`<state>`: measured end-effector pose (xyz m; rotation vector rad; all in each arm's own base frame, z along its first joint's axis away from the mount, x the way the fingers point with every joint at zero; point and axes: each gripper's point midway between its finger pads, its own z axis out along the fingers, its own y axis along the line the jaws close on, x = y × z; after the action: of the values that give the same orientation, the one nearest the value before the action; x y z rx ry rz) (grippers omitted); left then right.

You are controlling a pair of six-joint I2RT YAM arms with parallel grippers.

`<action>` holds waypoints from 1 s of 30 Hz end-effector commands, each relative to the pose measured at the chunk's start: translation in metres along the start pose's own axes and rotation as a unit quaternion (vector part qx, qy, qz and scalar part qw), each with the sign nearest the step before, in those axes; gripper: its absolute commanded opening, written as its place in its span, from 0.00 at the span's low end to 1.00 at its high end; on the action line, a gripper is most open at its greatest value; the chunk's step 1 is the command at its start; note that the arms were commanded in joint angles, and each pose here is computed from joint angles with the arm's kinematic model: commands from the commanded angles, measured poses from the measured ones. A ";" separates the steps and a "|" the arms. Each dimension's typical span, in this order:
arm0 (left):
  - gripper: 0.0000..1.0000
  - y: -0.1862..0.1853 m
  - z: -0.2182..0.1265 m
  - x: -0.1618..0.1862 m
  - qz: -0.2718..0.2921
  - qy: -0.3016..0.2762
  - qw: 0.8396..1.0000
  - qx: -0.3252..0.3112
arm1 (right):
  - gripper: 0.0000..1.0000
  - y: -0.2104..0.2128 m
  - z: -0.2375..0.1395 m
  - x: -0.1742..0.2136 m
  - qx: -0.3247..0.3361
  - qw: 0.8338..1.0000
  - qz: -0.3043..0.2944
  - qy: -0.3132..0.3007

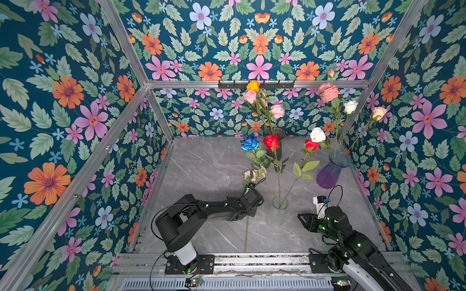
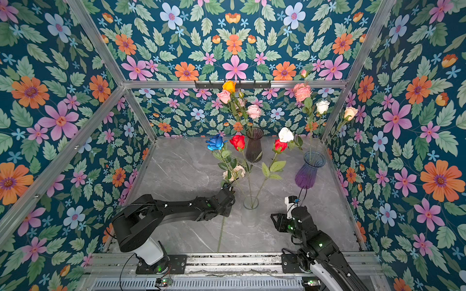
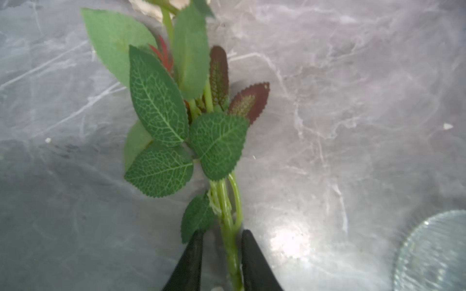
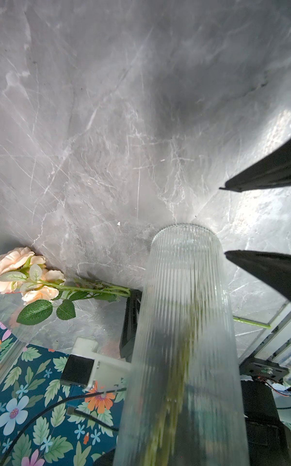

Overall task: Arrange the flowers into the vase
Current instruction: 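Close the left gripper on the peach rose stems and lift them upright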

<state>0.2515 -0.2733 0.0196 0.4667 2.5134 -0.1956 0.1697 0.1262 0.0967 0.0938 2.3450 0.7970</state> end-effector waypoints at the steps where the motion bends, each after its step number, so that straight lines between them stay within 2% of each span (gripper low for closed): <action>1: 0.20 0.000 0.002 0.011 -0.004 0.024 0.999 0.026 | 0.40 0.001 0.000 -0.001 -0.002 1.000 -0.001 -0.003; 7: 0.01 0.012 -0.012 0.001 -0.053 0.000 0.996 0.071 | 0.41 0.000 0.000 -0.001 0.000 1.000 0.000 -0.003; 12: 0.00 0.027 -0.043 -0.019 -0.099 -0.054 0.986 0.120 | 0.41 -0.001 0.001 -0.001 0.002 1.000 0.000 -0.001; 16: 0.00 0.037 -0.087 -0.046 -0.124 -0.133 0.970 0.162 | 0.41 -0.001 0.001 -0.002 0.004 1.000 0.001 -0.002; 21: 0.00 0.060 -0.154 -0.076 -0.135 -0.238 0.950 0.149 | 0.41 -0.001 0.001 -0.001 0.006 1.000 0.002 -0.001; 23: 0.00 0.063 -0.184 -0.088 -0.130 -0.281 0.938 0.157 | 0.41 -0.002 0.001 -0.001 0.006 1.000 0.002 0.000; 25: 0.00 0.062 -0.224 -0.102 -0.123 -0.339 0.914 0.187 | 0.41 -0.002 0.002 -0.001 0.006 1.000 0.002 -0.001; 26: 0.00 0.062 -0.243 -0.108 -0.122 -0.367 0.900 0.202 | 0.41 -0.002 0.002 -0.001 0.006 1.000 0.002 0.000; 30: 0.00 0.067 -0.327 -0.123 -0.114 -0.489 0.829 0.248 | 0.41 -0.002 0.002 -0.001 0.006 1.000 0.002 0.001</action>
<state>0.2192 -0.1777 0.3105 0.1475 1.6477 -0.8936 0.1700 0.1255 0.0934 0.1071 2.3615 0.7876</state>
